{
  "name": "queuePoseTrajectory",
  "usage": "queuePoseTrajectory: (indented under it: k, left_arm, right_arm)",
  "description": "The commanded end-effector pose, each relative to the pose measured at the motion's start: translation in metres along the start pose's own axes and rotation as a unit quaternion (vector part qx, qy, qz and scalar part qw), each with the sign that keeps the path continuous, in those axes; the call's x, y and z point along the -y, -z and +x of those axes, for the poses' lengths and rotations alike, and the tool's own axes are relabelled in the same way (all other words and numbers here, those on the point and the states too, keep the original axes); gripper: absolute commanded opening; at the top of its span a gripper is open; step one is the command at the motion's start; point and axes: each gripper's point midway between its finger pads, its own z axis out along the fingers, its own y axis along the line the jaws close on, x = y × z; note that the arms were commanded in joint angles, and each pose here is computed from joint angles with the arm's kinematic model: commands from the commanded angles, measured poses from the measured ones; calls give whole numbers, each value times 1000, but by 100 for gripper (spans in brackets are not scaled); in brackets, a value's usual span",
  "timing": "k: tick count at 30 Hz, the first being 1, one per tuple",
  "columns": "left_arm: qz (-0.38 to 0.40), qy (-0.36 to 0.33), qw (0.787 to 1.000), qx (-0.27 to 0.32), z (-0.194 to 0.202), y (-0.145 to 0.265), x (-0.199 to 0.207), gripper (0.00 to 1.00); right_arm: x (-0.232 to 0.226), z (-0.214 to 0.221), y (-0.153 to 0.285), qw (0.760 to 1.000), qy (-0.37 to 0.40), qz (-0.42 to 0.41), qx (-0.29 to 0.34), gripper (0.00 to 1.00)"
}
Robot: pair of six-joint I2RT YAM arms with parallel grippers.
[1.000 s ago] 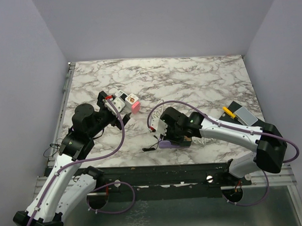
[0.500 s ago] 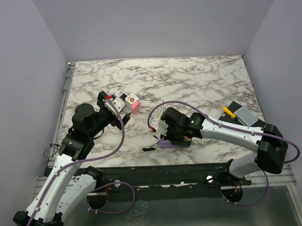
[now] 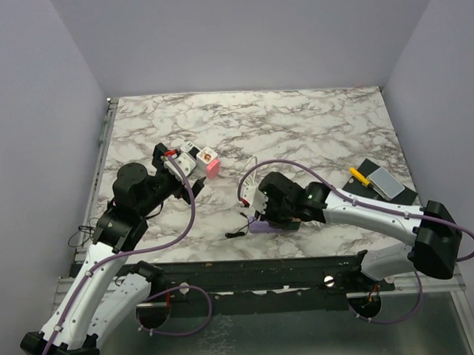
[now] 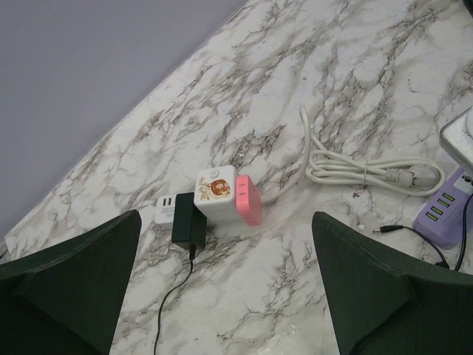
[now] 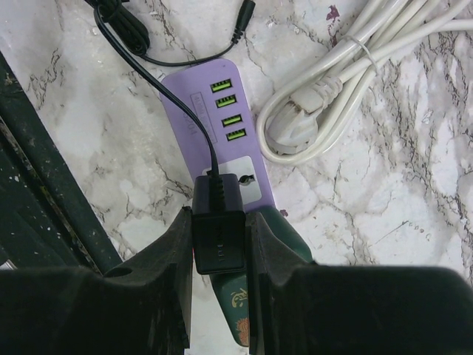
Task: Insert the plug
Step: Insert the plug into the socket.
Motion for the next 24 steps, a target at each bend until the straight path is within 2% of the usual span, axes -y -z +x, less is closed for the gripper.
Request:
queuePoseTrajectory:
  k: [1, 17, 24]
  left_arm:
    - [4, 9, 1000, -8, 5, 0, 3, 99]
    - [6, 13, 1000, -13, 10, -2, 4, 99]
    - [6, 15, 1000, -10, 8, -1, 5, 99]
  right_arm:
    - [-11, 26, -7, 999, -6, -7, -35, 1]
    - [-15, 29, -15, 998, 15, -10, -60, 1]
    - [-18, 23, -9, 1000, 6, -5, -28, 1]
